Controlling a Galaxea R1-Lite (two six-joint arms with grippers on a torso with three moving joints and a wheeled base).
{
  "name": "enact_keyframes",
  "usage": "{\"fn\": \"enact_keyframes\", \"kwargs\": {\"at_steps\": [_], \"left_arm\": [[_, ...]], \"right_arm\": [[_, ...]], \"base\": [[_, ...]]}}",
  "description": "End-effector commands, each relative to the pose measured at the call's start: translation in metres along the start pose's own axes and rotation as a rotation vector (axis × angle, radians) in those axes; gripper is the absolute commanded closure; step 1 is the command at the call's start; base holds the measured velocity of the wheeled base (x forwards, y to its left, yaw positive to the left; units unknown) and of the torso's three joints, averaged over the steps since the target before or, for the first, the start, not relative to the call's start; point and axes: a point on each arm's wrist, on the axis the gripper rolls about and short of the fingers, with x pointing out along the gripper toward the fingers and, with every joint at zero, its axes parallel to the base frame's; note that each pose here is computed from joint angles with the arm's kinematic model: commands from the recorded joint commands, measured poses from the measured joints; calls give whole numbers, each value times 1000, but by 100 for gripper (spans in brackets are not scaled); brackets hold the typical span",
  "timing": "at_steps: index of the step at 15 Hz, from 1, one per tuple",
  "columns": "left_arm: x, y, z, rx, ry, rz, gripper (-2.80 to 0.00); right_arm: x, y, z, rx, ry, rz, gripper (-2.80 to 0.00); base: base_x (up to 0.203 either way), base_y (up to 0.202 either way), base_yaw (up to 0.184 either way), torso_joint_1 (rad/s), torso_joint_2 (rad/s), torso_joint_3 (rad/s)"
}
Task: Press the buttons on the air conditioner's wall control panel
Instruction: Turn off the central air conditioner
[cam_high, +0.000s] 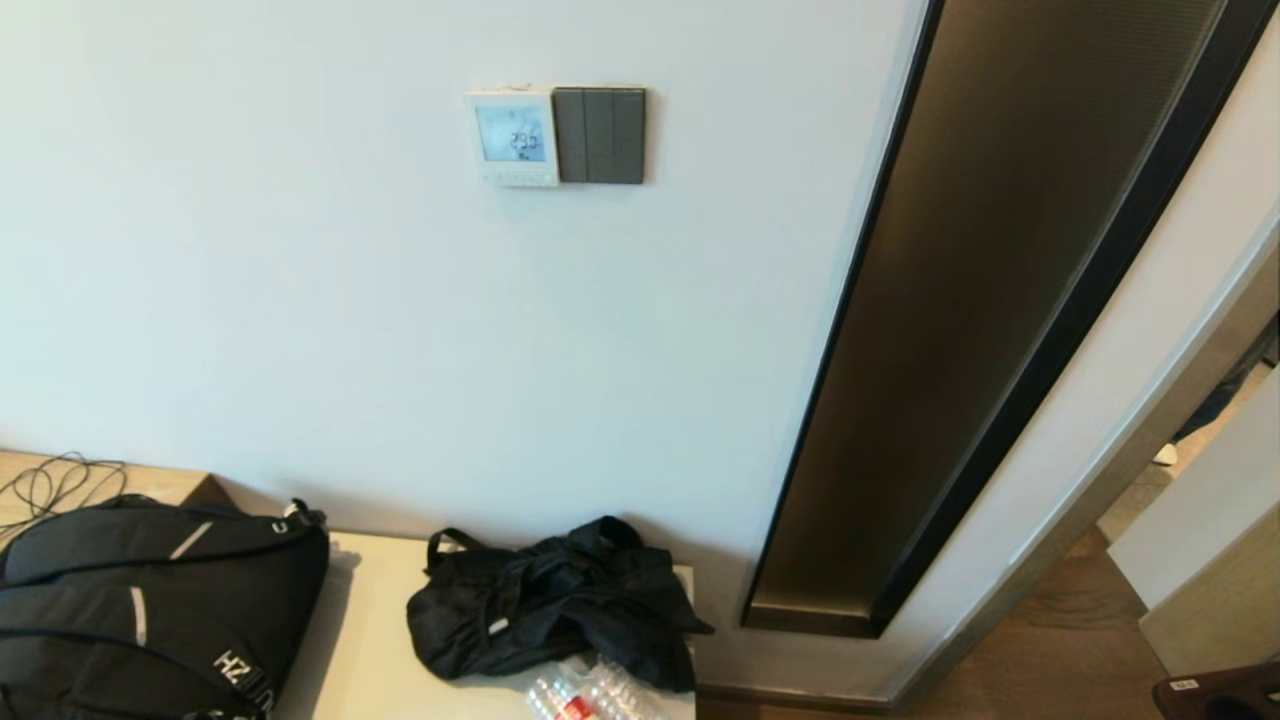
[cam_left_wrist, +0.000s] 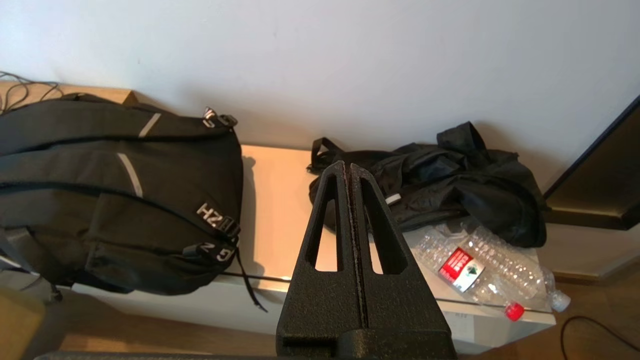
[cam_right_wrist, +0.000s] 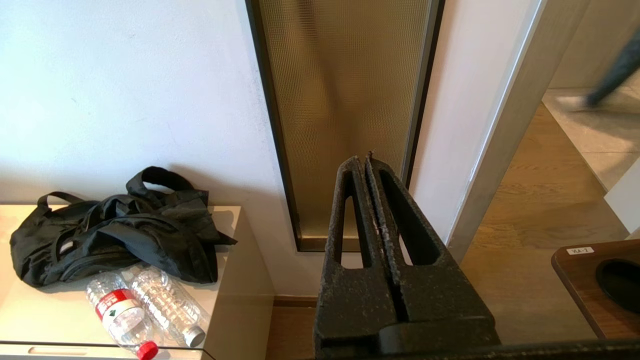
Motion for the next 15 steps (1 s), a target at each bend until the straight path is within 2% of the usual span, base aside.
{"fn": "enact_keyframes", "kwargs": {"at_steps": [1, 3, 9, 15], "left_arm": [[-9, 0, -5, 3, -94, -4, 0], [-13, 0, -7, 10, -151, -6, 0], [-12, 0, -11, 38, -126, 3, 0], [-12, 0, -11, 20, -133, 3, 0]], "right_arm": [[0, 0, 0, 0, 2, 1, 0], [0, 0, 0, 0, 3, 1, 0], [0, 0, 0, 0, 3, 0, 0], [0, 0, 0, 1, 3, -1, 0]], "base": [[0, 0, 0, 0, 0, 0], [0, 0, 0, 0, 0, 0], [0, 0, 0, 0, 0, 0], [0, 0, 0, 0, 0, 0]]}}
